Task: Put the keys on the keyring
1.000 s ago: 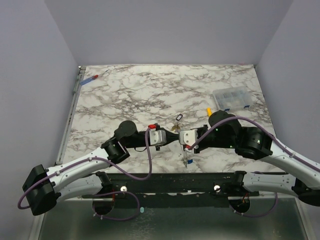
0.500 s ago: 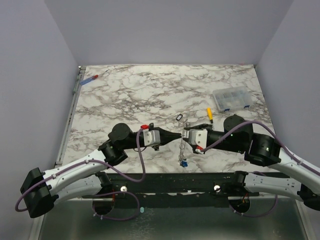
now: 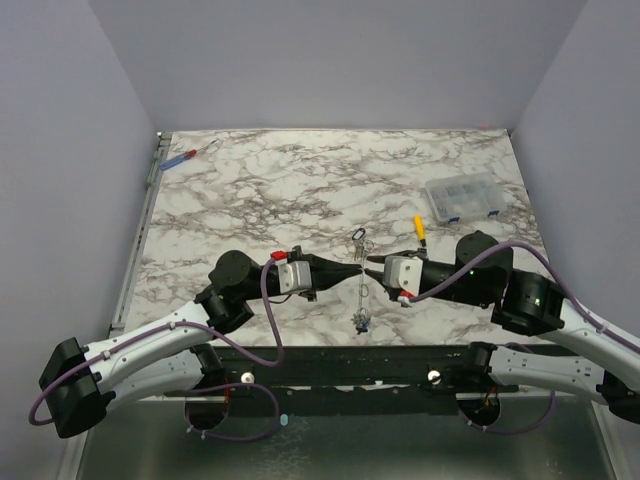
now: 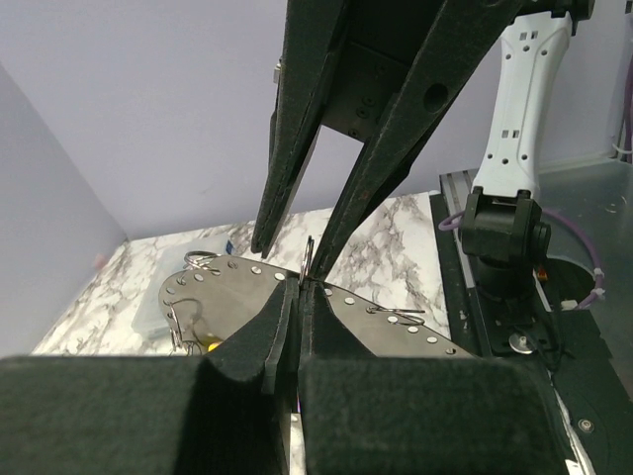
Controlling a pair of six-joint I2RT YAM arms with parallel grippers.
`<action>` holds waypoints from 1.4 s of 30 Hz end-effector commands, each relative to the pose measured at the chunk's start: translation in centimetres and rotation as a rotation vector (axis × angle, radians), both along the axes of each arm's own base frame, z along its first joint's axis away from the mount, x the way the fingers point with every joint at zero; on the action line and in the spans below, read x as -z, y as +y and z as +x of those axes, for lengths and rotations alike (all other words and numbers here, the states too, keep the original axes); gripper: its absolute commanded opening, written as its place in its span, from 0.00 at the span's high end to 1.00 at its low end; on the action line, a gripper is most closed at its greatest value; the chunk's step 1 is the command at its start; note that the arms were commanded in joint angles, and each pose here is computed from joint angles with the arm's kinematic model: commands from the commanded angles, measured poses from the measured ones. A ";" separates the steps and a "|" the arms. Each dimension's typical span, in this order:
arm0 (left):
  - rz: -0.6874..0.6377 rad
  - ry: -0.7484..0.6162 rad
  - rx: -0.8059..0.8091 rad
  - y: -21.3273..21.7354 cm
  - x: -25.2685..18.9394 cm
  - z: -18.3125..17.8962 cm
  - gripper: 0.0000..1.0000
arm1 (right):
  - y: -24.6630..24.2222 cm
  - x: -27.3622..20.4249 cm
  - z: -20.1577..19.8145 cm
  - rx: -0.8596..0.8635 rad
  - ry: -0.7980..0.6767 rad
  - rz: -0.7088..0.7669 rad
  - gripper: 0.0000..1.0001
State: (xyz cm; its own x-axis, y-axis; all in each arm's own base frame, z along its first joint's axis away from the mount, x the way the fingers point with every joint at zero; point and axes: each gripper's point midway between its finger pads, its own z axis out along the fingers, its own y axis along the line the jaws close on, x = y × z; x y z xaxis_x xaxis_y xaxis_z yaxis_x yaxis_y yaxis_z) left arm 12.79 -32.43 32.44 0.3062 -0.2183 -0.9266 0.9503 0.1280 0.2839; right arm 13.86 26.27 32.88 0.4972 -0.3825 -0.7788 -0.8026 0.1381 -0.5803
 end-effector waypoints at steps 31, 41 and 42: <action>-0.047 -0.039 -0.024 0.5 -0.5 0.0 0.71 | 1.5 1.9 0.1 -0.025 0.023 -0.039 0.99; 0.019 -0.032 -0.071 2.5 0.8 -0.5 0.49 | 0.8 2.1 1.6 0.010 -0.215 0.065 0.99; 0.034 -0.029 -0.078 2.6 1.0 -0.5 0.49 | 0.8 2.1 1.5 0.005 -0.231 0.078 0.99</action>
State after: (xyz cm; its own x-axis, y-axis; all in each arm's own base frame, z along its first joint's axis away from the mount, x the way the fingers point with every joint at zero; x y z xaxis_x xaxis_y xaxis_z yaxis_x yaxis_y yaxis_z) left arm 12.39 -30.42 32.49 0.3505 -0.2274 -0.9085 0.9313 0.1876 0.3123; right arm 14.72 26.62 26.75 0.5515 -0.4312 -0.7141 -0.7613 0.0898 -0.6422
